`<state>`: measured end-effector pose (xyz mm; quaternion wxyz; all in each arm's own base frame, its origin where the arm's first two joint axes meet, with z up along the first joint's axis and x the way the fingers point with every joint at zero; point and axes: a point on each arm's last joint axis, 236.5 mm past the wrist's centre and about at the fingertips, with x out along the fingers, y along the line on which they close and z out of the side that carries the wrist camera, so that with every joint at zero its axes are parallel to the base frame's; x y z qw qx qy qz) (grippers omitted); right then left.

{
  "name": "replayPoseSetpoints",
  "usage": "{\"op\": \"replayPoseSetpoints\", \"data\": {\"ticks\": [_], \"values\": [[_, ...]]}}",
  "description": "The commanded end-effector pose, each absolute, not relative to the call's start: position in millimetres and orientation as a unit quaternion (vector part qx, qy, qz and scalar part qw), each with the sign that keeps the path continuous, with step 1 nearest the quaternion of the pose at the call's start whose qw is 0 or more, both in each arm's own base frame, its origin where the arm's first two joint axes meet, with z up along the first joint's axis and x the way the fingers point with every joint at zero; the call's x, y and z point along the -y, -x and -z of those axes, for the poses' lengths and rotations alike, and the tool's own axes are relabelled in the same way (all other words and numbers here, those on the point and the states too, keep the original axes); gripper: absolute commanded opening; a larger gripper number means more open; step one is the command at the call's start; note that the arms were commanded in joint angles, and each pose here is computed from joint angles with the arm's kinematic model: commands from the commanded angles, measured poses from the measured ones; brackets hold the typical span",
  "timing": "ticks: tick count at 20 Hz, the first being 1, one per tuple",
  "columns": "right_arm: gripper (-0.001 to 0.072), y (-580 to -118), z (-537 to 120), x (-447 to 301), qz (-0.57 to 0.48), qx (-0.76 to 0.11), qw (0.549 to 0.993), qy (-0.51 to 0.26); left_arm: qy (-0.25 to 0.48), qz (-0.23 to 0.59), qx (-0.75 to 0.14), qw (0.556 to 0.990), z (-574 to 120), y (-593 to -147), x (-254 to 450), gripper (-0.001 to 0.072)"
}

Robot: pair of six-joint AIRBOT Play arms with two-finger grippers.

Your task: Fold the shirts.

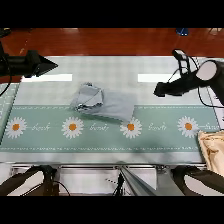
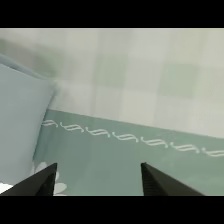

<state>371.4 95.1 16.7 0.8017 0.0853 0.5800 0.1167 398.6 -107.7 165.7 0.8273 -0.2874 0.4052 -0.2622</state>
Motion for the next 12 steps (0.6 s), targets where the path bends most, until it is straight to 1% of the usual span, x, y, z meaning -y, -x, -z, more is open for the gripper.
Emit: {"op": "replayPoseSetpoints", "data": {"ticks": [1,3,5,9,12], "values": [[0.0597,-361.2,13.2,-118.7,-0.14,-0.597,0.751,-0.245,0.282,0.258,-0.407,0.83,-163.3,-398.9,105.4,0.0064],[0.0597,-353.2,34.2,-147.5,-0.168,-0.612,0.722,-0.277,0.282,0.258,-0.407,0.83,-163.5,-398.9,105.4,0.0195],[0.0597,-347.8,50.7,-174.9,-0.186,-0.626,0.701,-0.288,0.282,0.259,-0.407,0.83,-163.4,-398.8,105.4,0.0203],[0.0596,-338.3,77.1,-221.8,-0.203,-0.643,0.682,-0.283,0.282,0.259,-0.407,0.83,-163.4,-398.8,105.4,0.0202],[0.0587,-324.8,98.1,-242.8,-0.195,-0.665,0.665,-0.276,0.282,0.259,-0.407,0.829,-163.5,-398.7,105.5,0.0202]]}}
